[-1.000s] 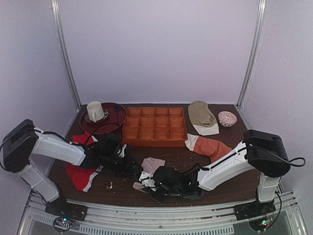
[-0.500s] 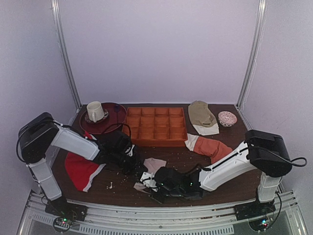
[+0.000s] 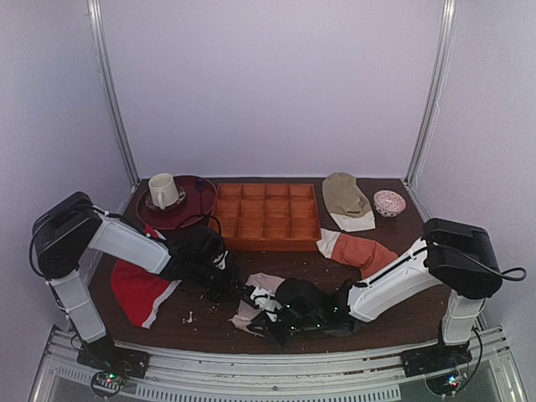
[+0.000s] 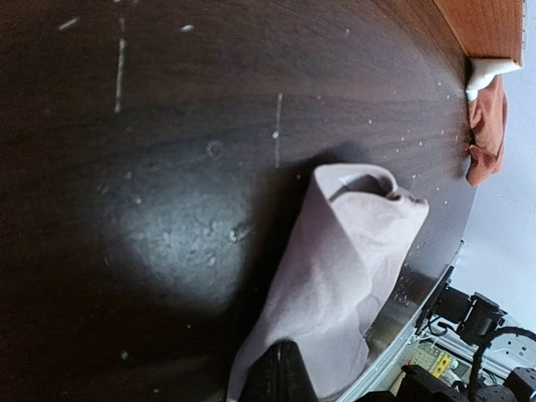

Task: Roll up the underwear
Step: Roll the underwear at the center of the board.

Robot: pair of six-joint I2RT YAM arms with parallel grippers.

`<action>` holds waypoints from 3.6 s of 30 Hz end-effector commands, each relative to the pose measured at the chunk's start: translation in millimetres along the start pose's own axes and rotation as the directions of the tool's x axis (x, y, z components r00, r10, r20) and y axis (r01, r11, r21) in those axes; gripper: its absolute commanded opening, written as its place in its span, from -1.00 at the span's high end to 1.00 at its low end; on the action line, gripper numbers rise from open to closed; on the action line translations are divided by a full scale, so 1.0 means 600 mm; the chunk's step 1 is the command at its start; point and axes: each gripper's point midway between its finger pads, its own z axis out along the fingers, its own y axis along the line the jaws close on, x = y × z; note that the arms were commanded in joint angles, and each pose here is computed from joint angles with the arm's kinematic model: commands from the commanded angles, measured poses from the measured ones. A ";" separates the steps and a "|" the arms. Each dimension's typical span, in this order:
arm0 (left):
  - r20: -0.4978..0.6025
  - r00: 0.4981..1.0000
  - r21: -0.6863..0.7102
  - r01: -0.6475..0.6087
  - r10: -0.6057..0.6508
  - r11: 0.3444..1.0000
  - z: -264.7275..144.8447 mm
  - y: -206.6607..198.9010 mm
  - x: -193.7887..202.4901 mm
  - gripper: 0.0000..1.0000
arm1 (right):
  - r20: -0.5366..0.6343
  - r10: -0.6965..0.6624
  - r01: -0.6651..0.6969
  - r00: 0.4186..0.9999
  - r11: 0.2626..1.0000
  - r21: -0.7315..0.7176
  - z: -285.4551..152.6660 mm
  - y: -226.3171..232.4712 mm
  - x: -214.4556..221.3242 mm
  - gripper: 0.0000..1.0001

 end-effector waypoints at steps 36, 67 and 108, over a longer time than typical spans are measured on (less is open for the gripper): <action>0.049 0.997 -0.114 0.058 -0.053 0.992 -0.024 0.047 0.004 1.00 | -0.290 0.557 -0.604 0.778 0.790 -0.103 0.027 -0.034 0.143 1.00; 0.065 0.996 -0.027 -0.053 0.055 0.998 -0.132 0.008 0.070 0.63 | -0.415 0.638 -0.710 0.648 0.703 -0.028 0.032 -0.072 0.188 1.00; 0.074 0.993 0.043 0.091 -0.094 0.995 -0.072 0.029 0.130 -0.03 | -0.414 0.690 -0.706 0.594 0.694 0.143 0.016 -0.098 0.211 1.00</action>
